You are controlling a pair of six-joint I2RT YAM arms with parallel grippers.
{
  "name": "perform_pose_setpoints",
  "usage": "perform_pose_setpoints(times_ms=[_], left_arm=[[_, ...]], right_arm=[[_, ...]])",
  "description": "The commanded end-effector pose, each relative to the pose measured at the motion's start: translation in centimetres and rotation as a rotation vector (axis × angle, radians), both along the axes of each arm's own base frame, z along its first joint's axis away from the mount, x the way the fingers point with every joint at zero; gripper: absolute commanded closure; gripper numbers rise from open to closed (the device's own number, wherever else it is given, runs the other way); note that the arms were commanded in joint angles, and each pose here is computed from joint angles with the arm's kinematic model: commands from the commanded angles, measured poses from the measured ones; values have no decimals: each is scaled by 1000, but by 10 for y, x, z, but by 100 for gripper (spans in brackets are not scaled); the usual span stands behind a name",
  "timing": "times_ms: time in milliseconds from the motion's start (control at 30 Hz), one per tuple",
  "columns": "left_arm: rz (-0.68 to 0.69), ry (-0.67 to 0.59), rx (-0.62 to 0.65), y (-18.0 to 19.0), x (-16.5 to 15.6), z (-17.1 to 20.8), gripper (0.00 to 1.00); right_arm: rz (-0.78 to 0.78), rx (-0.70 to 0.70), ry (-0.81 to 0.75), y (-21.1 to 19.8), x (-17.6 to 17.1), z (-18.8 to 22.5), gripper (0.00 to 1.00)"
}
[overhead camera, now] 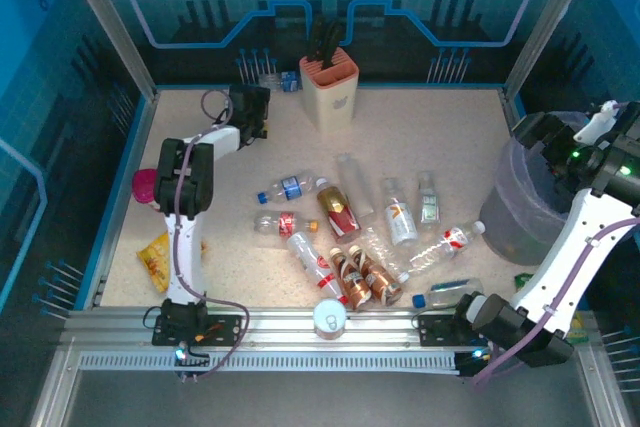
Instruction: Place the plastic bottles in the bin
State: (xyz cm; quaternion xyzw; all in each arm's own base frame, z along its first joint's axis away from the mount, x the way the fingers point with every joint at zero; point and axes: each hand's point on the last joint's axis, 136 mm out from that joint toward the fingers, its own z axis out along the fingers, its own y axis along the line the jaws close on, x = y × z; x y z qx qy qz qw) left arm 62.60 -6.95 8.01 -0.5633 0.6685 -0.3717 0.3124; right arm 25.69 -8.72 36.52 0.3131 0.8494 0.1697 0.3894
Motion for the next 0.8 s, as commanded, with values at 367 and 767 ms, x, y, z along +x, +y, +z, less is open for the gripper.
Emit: perform_pose_setpoints(times_ms=[367,767], left_arm=[[71,-38,14,-8,52,-3,6],[145,8,47,3,91,-30,10]], right_arm=[[55,69,-91,10,13,11,1],[61,-17,-87,12,2,16,1]])
